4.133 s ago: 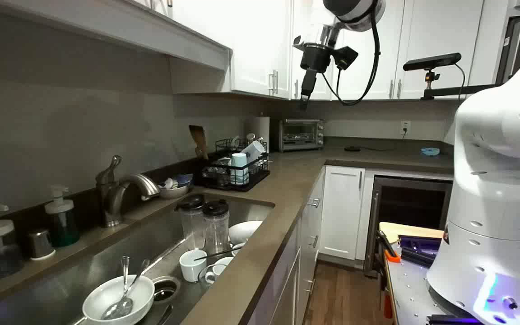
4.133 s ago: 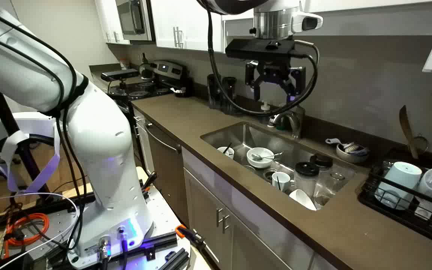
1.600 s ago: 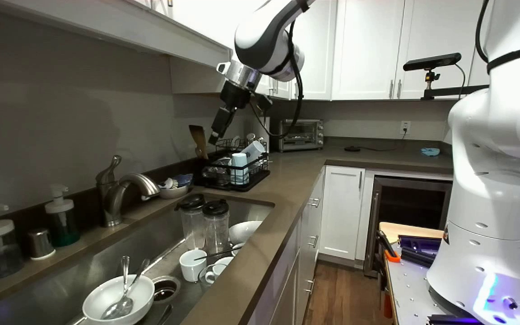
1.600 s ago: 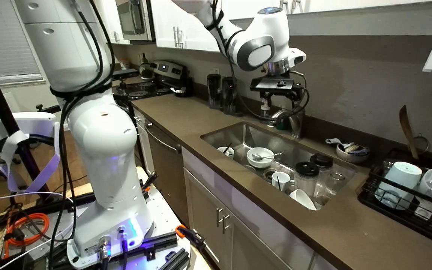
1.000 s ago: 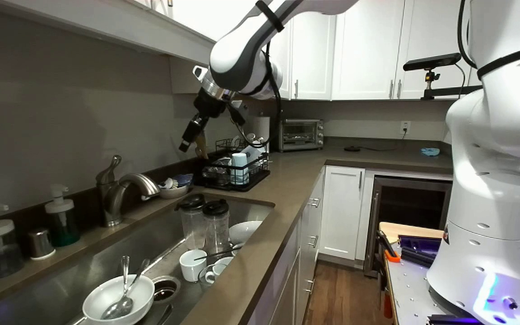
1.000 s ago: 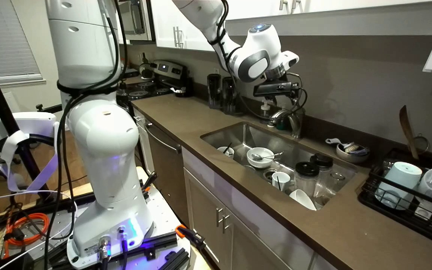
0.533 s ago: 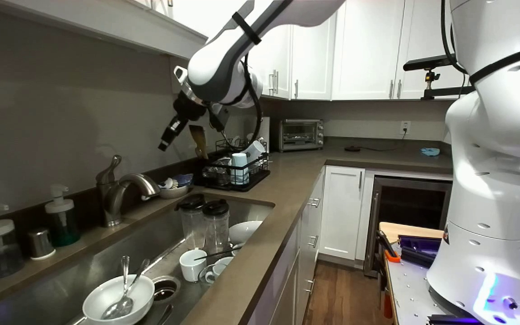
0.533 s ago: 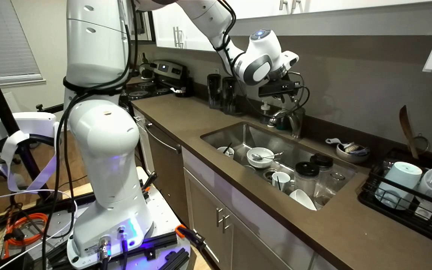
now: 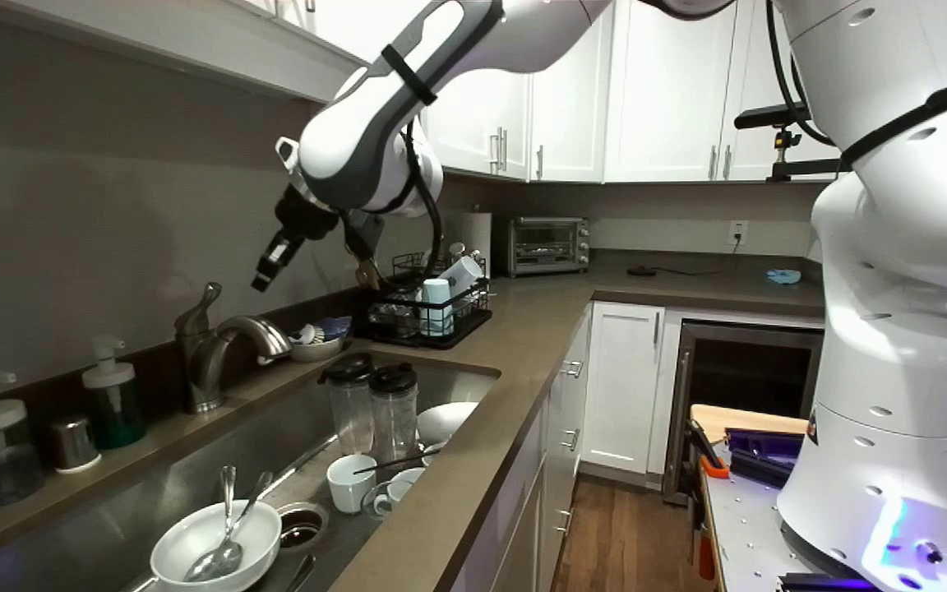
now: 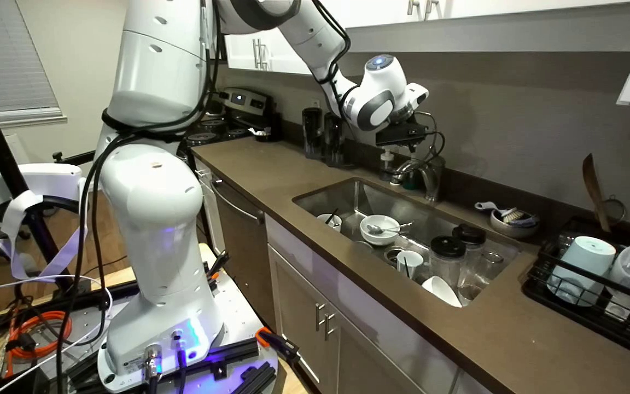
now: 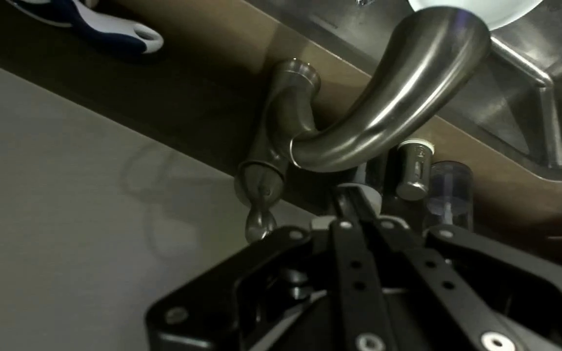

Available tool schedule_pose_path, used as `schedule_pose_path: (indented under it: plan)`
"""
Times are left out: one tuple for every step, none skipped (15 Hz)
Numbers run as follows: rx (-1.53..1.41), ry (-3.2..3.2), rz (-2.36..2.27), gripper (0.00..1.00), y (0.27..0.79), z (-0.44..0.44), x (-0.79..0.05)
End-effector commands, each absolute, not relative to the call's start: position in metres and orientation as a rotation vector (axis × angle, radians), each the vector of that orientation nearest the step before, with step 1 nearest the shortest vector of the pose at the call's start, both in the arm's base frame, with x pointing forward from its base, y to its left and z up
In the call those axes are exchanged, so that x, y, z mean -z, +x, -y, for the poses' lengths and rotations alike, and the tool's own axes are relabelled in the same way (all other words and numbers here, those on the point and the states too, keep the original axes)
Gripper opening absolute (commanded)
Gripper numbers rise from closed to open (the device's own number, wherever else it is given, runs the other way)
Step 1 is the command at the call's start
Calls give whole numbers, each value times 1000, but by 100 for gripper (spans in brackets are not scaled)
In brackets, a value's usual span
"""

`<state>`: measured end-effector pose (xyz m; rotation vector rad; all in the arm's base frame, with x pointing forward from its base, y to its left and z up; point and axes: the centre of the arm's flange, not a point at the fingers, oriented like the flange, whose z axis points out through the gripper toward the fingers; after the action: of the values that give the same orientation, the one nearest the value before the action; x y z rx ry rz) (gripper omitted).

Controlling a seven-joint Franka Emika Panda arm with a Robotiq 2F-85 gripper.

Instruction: Push the faucet handle backwards

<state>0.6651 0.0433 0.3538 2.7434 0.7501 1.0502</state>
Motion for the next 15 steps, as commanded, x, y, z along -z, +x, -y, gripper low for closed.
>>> schedule_pose_path:
  plan:
    - [-1097,2726,-782,0,681,-49,-335]
    - [-1128,2712,-773,0,690,-44,-337]
    - [-1146,2706,-767,0,693,-45,-337]
    - [-1165,2704,-758,0,697,-44,-338]
    - [-1184,2703,-751,0,700,-44,-337]
    - [-1201,2706,-741,0,704,-41,-339]
    - [-1214,2708,-732,0,707,-39,-339]
    - [-1221,2717,-728,0,710,-37,-339]
    - [-1228,2728,-724,0,713,-36,-338]
    - [-1236,2734,-718,0,718,-34,-338]
    - [-1245,2740,-716,0,721,-32,-337]
    - [-1247,2745,-712,0,724,-31,-335]
    - [-1251,2751,-710,0,728,-30,-334]
    - [-1250,2757,-705,0,731,-28,-332]
    - [-1250,2760,-699,0,733,-26,-330]
